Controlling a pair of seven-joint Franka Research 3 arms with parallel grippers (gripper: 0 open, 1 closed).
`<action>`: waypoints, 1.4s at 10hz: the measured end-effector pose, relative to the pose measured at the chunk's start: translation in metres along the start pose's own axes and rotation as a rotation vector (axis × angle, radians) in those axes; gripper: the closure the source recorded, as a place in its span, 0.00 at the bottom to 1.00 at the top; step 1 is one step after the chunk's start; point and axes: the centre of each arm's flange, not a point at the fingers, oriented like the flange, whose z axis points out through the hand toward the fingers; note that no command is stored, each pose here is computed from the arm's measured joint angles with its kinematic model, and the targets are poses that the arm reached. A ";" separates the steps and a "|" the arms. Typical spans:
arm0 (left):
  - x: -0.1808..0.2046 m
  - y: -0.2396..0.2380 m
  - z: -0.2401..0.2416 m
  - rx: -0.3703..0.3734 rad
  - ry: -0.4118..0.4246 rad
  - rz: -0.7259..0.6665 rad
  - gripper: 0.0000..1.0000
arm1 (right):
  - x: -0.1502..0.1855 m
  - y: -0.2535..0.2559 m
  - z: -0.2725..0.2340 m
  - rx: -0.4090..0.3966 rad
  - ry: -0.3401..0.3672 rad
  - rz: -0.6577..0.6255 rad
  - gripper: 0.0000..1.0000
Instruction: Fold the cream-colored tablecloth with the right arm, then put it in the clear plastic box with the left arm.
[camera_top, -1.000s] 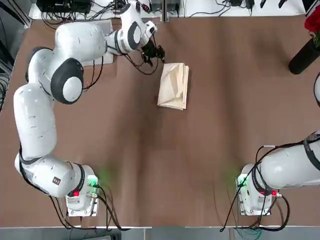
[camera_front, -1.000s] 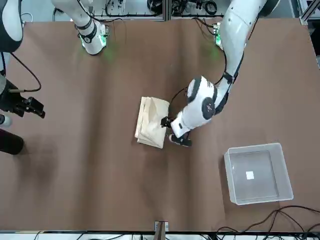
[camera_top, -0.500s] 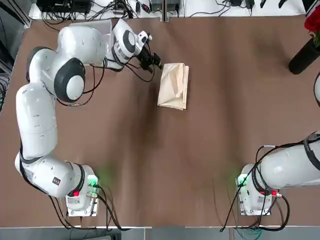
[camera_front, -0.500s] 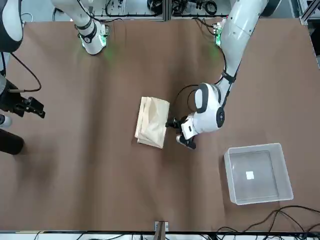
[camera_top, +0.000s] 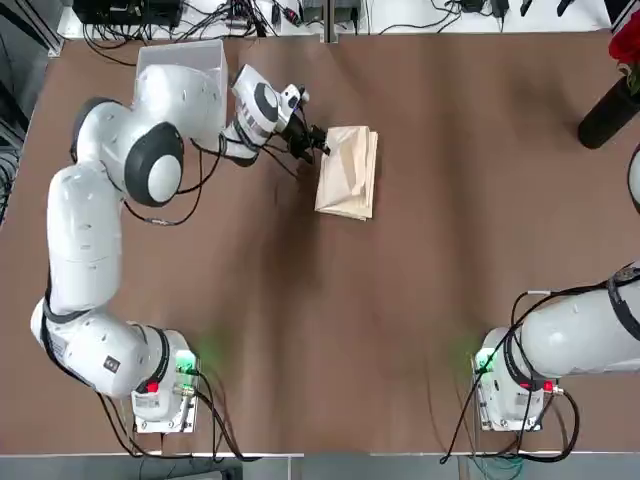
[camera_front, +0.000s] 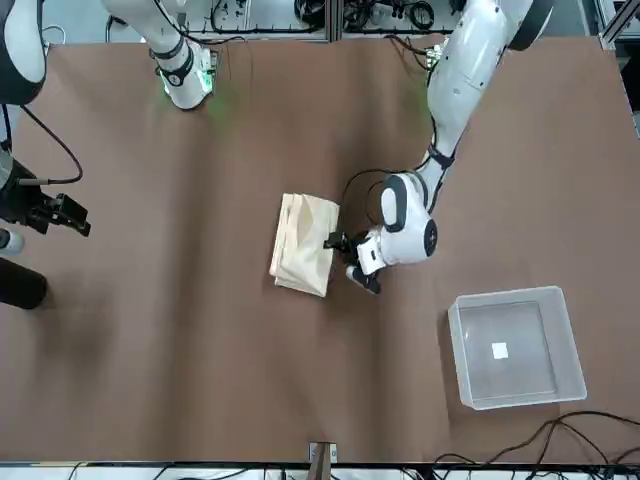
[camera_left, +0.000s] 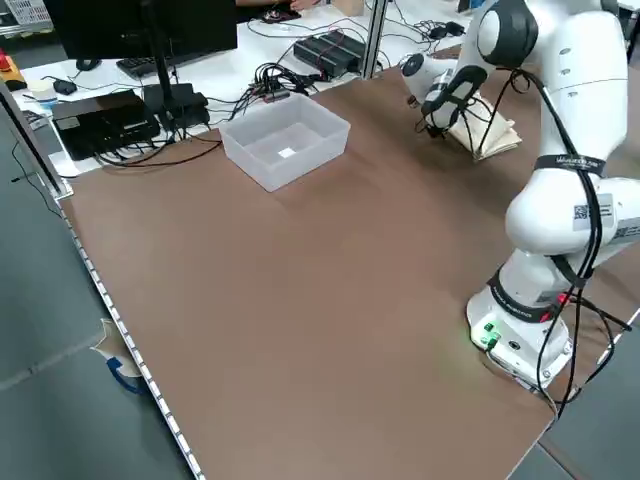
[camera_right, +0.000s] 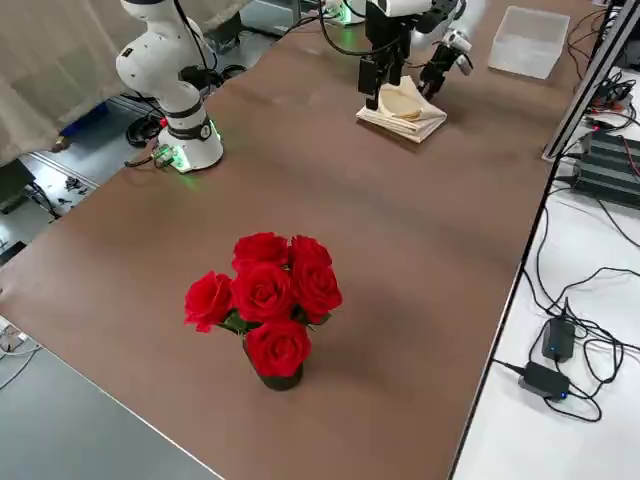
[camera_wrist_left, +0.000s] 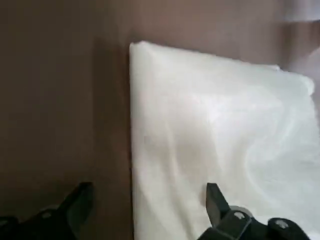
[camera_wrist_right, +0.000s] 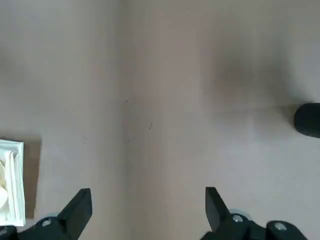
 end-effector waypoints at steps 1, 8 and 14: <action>-0.002 -0.001 0.004 -0.005 0.001 -0.011 0.00 | 0.000 0.000 0.000 0.000 0.000 0.000 0.00; -0.011 0.007 0.025 -0.010 0.013 -0.030 0.01 | 0.000 -0.002 0.000 0.000 0.000 -0.003 0.00; -0.017 0.025 0.043 -0.013 0.031 -0.061 0.02 | 0.000 -0.002 0.000 0.000 0.000 -0.004 0.00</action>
